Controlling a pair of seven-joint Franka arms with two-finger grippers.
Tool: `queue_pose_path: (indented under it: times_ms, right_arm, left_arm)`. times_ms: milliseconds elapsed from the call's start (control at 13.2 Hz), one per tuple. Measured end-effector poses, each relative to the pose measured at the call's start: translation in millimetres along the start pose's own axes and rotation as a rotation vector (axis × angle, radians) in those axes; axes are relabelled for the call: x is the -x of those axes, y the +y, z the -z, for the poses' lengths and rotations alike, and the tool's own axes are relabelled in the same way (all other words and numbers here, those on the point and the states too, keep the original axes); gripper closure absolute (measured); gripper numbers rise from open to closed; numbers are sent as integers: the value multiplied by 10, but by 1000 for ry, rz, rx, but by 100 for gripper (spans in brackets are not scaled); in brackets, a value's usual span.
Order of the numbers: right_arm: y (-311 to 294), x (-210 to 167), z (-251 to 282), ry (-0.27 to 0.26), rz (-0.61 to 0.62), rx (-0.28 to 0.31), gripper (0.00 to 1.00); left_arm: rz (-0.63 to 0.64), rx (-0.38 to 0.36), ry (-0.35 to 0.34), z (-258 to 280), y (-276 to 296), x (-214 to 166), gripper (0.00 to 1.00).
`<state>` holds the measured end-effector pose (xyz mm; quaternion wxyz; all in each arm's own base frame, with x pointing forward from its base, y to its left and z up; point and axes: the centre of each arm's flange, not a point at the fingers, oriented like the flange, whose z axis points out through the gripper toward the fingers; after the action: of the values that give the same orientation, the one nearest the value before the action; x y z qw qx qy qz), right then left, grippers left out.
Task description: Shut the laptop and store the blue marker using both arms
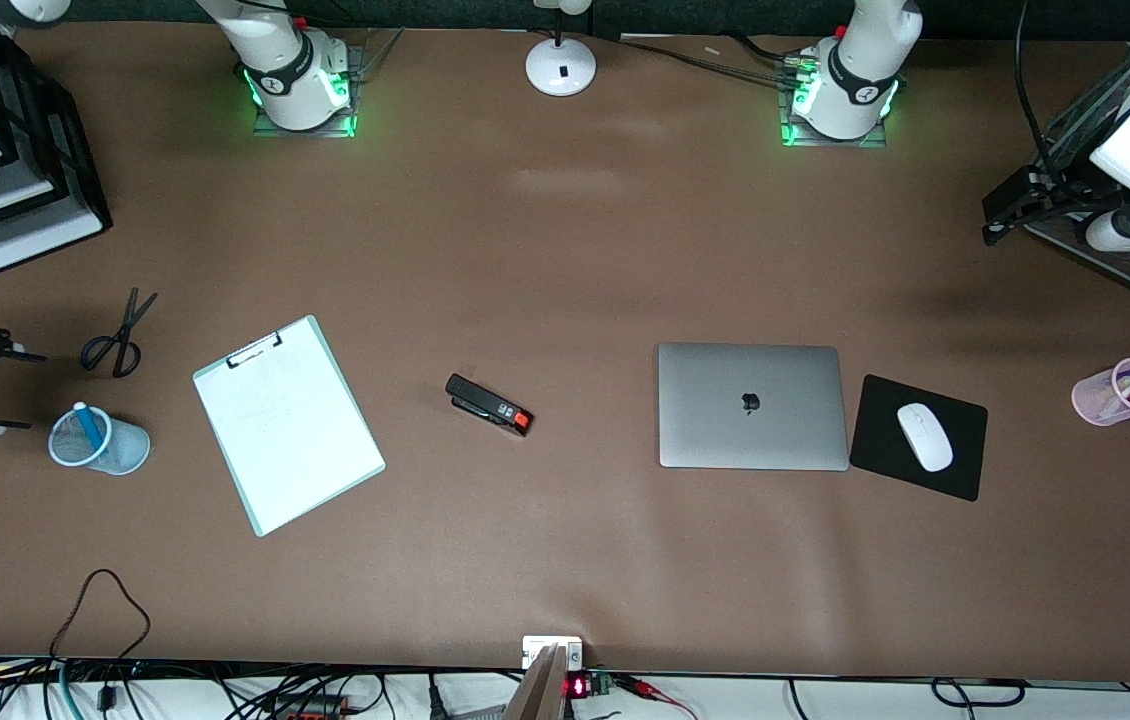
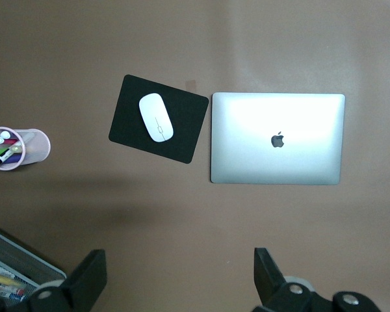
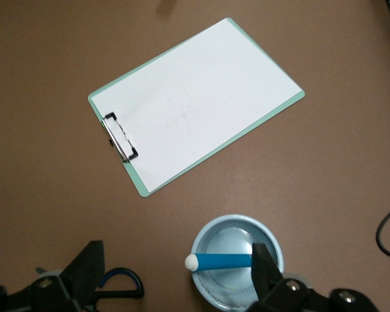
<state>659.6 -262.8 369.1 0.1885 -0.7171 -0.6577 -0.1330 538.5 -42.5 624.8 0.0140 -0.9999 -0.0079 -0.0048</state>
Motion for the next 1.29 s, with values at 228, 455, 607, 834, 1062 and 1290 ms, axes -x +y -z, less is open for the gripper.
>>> queue_pose_path:
  times_ms: [228,455,607,834,1062,1290]
  right_arm:
    - [-81,-604,286,-50,-126,16,0]
    - [-151,-1078,423,-63,-288,35,0]
    - [-165,-1350,452,-67,-430,46,0]
    - [-182,-1838,408,-118,-684,62,0]
    - [-230,-2303,356,-178,-886,99,0]
    - [-282,-2424,239,-201,-1077,105,0]
  left_arm:
    - [0,0,-2,-10,0,-3,0]
    - [0,0,-5,-24,0,-9,0]
    - [0,0,-5,-28,1,-11,0]
    - [-1,0,-6,-32,2,-13,0]
    - [-1,0,-9,-48,6,-21,0]
    - [-2,0,-8,-48,10,-22,0]
